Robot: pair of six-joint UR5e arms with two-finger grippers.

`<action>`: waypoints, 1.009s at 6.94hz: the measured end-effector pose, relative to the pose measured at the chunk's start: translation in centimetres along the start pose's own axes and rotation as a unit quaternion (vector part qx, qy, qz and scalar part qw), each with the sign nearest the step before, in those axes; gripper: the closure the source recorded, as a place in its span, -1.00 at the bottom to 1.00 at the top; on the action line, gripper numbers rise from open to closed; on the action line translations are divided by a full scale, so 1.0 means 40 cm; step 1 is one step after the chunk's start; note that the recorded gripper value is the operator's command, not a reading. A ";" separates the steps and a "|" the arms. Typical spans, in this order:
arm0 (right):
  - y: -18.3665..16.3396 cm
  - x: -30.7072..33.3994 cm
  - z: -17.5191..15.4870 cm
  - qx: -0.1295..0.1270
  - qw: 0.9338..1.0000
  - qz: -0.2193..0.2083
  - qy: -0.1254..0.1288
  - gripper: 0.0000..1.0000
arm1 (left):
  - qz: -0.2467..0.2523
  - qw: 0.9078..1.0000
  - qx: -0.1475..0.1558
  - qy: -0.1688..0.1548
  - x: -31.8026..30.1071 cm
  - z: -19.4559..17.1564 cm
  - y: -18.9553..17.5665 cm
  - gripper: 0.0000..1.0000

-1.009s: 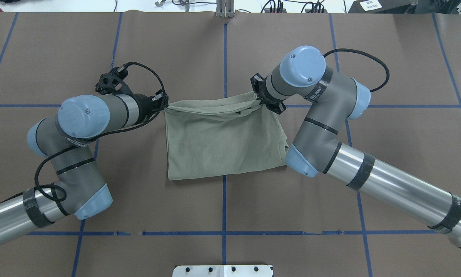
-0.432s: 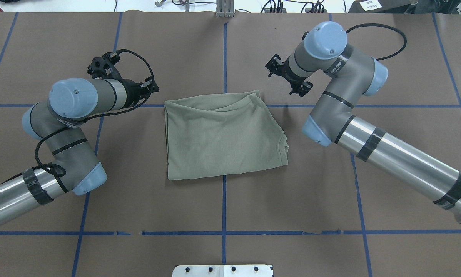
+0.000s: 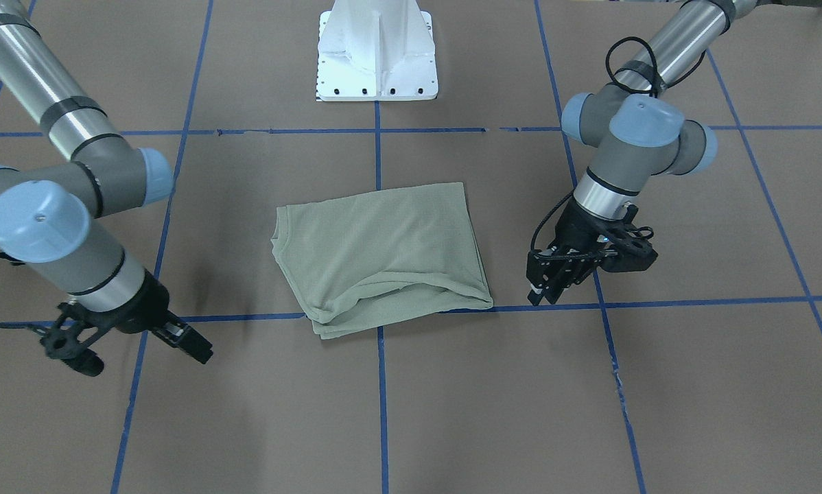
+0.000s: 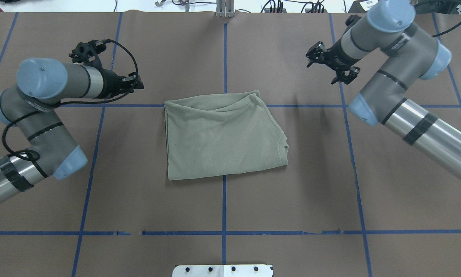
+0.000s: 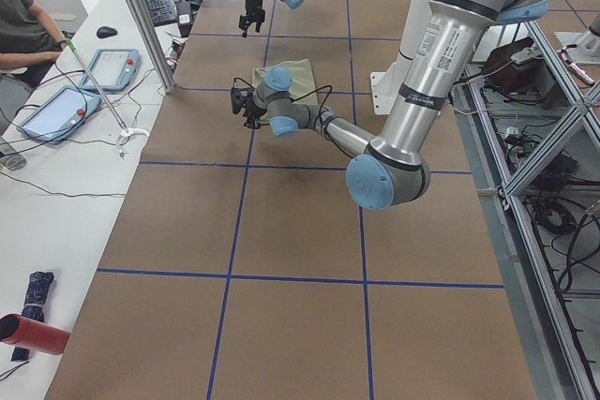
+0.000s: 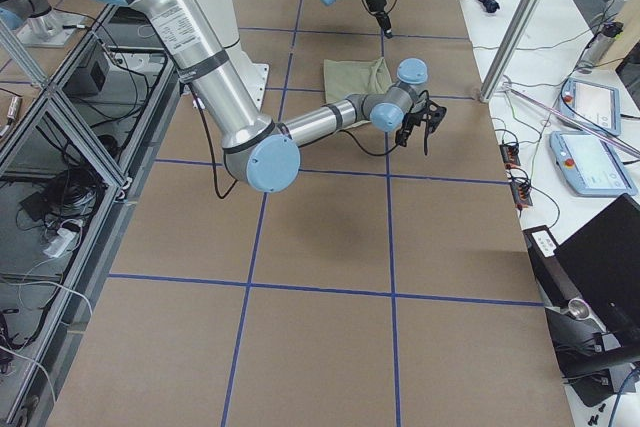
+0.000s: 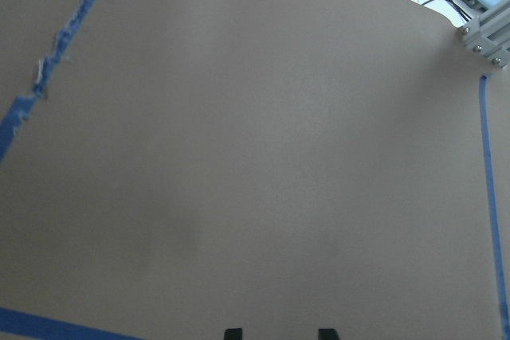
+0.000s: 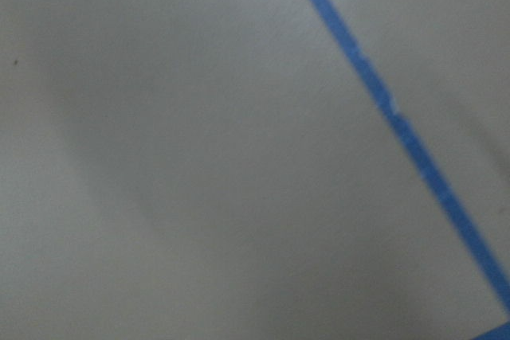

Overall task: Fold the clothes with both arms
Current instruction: 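Release the shirt and raise both grippers away from it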

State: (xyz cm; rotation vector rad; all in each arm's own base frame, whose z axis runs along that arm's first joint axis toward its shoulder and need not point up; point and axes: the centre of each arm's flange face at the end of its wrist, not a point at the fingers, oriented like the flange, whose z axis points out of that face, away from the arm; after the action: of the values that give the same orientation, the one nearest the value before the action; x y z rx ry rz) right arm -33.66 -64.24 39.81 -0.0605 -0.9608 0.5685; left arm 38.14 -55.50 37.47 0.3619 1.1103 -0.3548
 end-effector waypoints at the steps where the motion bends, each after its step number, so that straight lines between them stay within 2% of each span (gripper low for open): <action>1: -0.085 0.114 -0.062 0.003 0.999 -0.053 0.006 -1.00 | 0.065 0.998 -0.014 -0.008 -0.096 -0.056 -0.074 -0.01; 2: -0.171 0.244 -0.109 0.008 0.992 -0.123 0.028 -1.00 | 0.138 0.990 -0.024 -0.018 -0.216 -0.129 -0.159 -0.01; 3: -0.246 0.359 -0.156 0.007 0.980 -0.189 0.057 -1.00 | 0.200 0.979 -0.028 -0.028 -0.333 -0.205 -0.228 -0.01; 4: -0.314 0.469 -0.209 -0.006 0.967 -0.242 0.083 -1.00 | 0.246 0.968 -0.034 -0.040 -0.438 -0.279 -0.286 -0.01; 5: -0.365 0.587 -0.265 -0.026 0.958 -0.273 0.088 -1.00 | 0.271 0.960 -0.050 -0.050 -0.521 -0.351 -0.340 -0.08; 6: -0.386 0.700 -0.315 -0.040 0.957 -0.278 0.076 -1.00 | 0.286 0.954 -0.068 -0.061 -0.595 -0.423 -0.396 -0.11; 7: -0.378 0.797 -0.359 -0.042 0.959 -0.272 0.065 -1.00 | 0.295 0.948 -0.086 -0.079 -0.665 -0.494 -0.449 -0.17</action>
State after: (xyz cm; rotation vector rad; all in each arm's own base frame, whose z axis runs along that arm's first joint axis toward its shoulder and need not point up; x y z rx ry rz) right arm -1.82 -58.89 60.05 0.0888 -0.8253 0.0144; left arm 3.65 -59.93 51.95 0.4830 0.8208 0.2400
